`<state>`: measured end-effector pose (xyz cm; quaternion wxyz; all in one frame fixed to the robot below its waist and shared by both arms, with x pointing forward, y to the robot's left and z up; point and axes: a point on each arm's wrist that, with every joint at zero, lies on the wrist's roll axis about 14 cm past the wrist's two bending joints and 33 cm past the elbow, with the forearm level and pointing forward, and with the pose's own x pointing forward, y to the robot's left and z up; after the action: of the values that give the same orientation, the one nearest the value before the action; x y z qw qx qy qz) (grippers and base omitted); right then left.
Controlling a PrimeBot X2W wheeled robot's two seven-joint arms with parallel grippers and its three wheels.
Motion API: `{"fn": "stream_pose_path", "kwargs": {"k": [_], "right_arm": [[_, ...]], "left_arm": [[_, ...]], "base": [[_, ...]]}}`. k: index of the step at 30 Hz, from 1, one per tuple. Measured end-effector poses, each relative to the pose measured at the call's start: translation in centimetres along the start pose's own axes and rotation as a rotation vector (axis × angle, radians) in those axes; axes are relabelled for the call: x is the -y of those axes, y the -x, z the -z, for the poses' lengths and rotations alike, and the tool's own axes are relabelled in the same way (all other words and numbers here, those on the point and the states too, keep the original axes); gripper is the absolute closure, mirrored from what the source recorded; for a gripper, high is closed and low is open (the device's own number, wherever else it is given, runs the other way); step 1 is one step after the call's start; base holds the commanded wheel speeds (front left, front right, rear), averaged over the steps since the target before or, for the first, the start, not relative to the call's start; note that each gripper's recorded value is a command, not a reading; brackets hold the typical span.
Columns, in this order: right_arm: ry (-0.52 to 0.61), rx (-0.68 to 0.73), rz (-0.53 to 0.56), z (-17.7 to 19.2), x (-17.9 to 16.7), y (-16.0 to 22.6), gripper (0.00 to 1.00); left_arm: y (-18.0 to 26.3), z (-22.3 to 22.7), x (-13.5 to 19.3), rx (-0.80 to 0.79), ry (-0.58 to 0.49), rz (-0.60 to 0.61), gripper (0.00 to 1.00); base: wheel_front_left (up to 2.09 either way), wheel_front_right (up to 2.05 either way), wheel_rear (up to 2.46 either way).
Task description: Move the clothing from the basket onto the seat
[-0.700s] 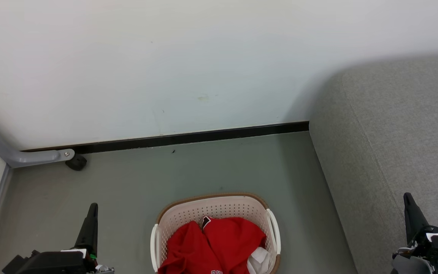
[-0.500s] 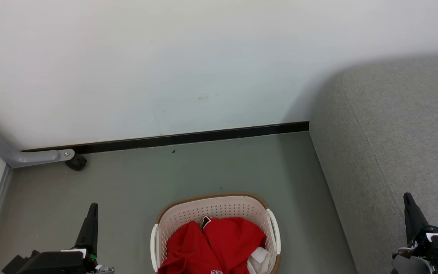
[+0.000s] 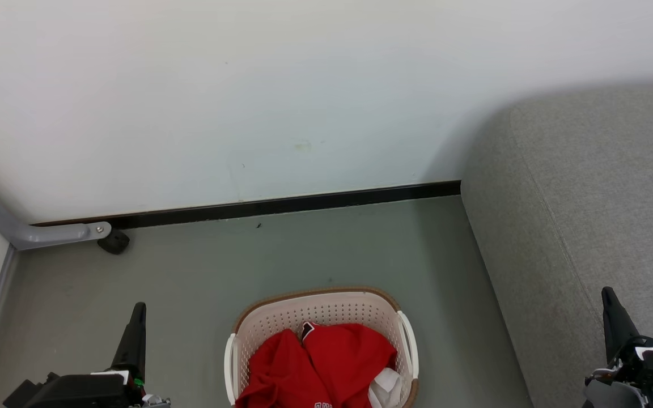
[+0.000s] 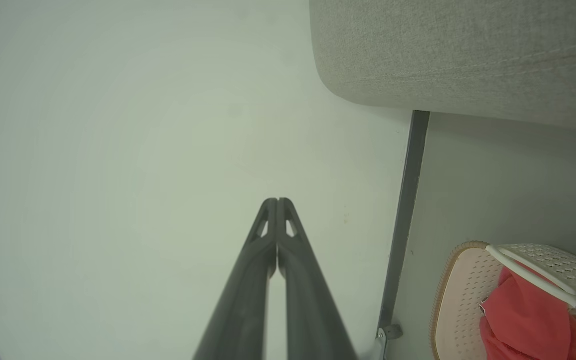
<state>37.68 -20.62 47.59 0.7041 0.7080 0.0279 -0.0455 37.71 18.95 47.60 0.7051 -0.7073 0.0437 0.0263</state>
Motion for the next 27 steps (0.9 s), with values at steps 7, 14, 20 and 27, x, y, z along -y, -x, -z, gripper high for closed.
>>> {"fn": "stream_pose_path", "kwargs": {"k": [7, 14, 20, 27], "right_arm": [[0.000, 0.000, 0.000, 0.0, 0.0, 0.0, 1.00], [0.000, 0.000, 0.000, 0.0, 0.0, 0.0, 1.00], [-0.015, -0.001, 0.070, 0.3, 2.4, 0.9, 0.00], [-0.015, 0.000, 0.101, 0.8, 3.5, 1.4, 0.00]], "left_arm": [[0.0, 0.0, 0.0, 0.000, 0.000, 0.000, 1.00], [0.0, 0.0, 0.0, 0.000, 0.000, 0.000, 1.00], [0.9, 0.3, -2.3, 0.000, 0.013, -0.066, 0.00], [1.5, 0.5, -3.4, 0.006, 0.014, -0.101, 0.00]], "base": [[0.00, 0.00, 0.00], [0.00, 0.00, 0.00], [0.00, 0.00, 0.00], [0.00, 0.00, 0.00]]}}
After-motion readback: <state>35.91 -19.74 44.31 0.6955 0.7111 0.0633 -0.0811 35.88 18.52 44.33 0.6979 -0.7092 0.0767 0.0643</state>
